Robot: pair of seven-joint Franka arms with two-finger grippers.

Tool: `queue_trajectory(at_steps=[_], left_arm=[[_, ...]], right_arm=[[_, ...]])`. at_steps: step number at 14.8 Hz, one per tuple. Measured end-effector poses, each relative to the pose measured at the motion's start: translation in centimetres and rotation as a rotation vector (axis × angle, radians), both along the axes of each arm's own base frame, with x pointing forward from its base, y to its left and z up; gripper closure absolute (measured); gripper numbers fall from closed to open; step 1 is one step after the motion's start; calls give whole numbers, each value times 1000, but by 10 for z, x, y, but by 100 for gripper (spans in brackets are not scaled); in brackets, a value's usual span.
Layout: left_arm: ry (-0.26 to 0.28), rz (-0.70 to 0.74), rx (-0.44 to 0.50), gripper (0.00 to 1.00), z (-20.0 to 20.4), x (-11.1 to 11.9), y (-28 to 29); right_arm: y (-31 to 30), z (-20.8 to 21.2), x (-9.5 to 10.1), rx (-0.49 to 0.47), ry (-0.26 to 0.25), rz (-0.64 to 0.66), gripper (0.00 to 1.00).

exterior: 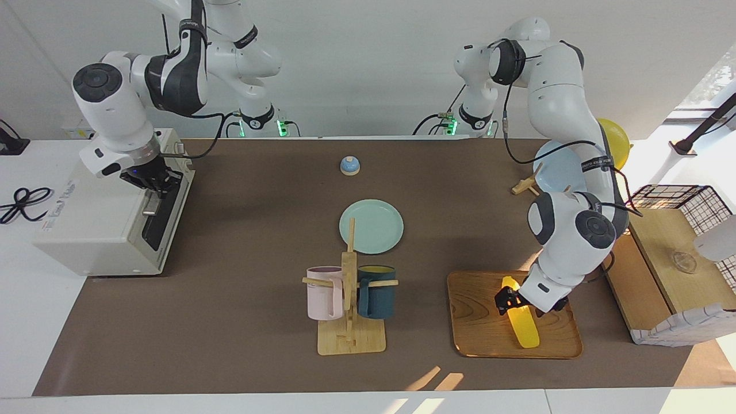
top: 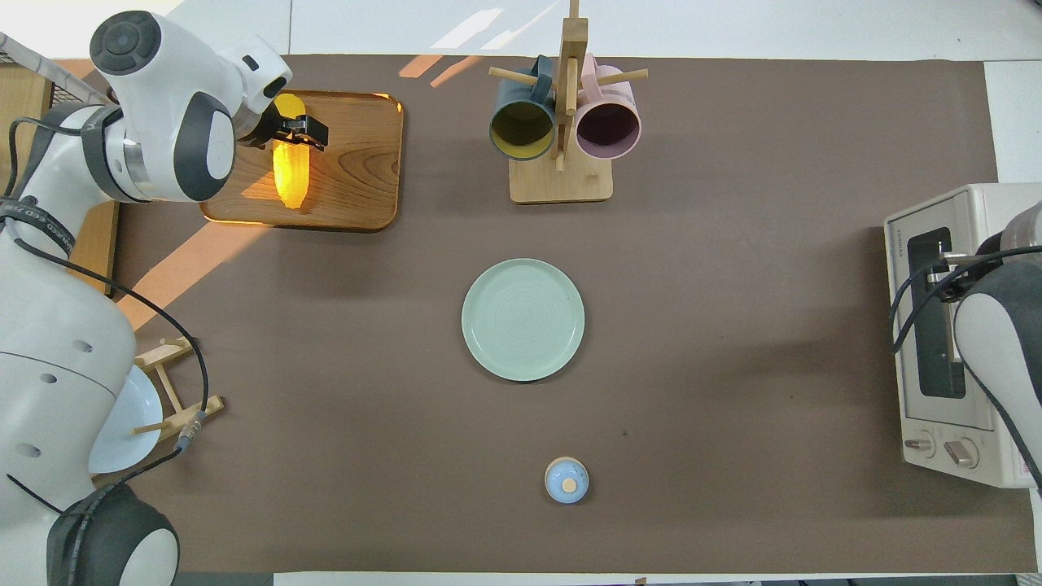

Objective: Put corn in oven
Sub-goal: 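Close the left gripper around the yellow corn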

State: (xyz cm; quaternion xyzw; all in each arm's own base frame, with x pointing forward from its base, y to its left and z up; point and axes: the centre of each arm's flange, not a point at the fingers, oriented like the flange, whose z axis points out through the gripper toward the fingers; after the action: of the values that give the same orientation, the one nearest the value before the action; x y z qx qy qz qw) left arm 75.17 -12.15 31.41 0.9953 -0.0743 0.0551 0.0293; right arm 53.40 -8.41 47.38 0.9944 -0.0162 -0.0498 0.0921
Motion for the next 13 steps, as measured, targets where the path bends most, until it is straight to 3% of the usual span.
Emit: queue_trajectory(at_steps=[5, 9, 13], left_arm=[[-4, -23, 27, 3, -5, 1, 2], [-17, -35, 29, 43, -3, 2, 2], [-19, -35, 20, 43, 2, 2, -1]], right_arm=[[-2, -3, -3, -22, 33, 24, 99], [-2, -4, -5, -22, 62, 75, 99], [0, -9, -6, -19, 65, 95, 99]])
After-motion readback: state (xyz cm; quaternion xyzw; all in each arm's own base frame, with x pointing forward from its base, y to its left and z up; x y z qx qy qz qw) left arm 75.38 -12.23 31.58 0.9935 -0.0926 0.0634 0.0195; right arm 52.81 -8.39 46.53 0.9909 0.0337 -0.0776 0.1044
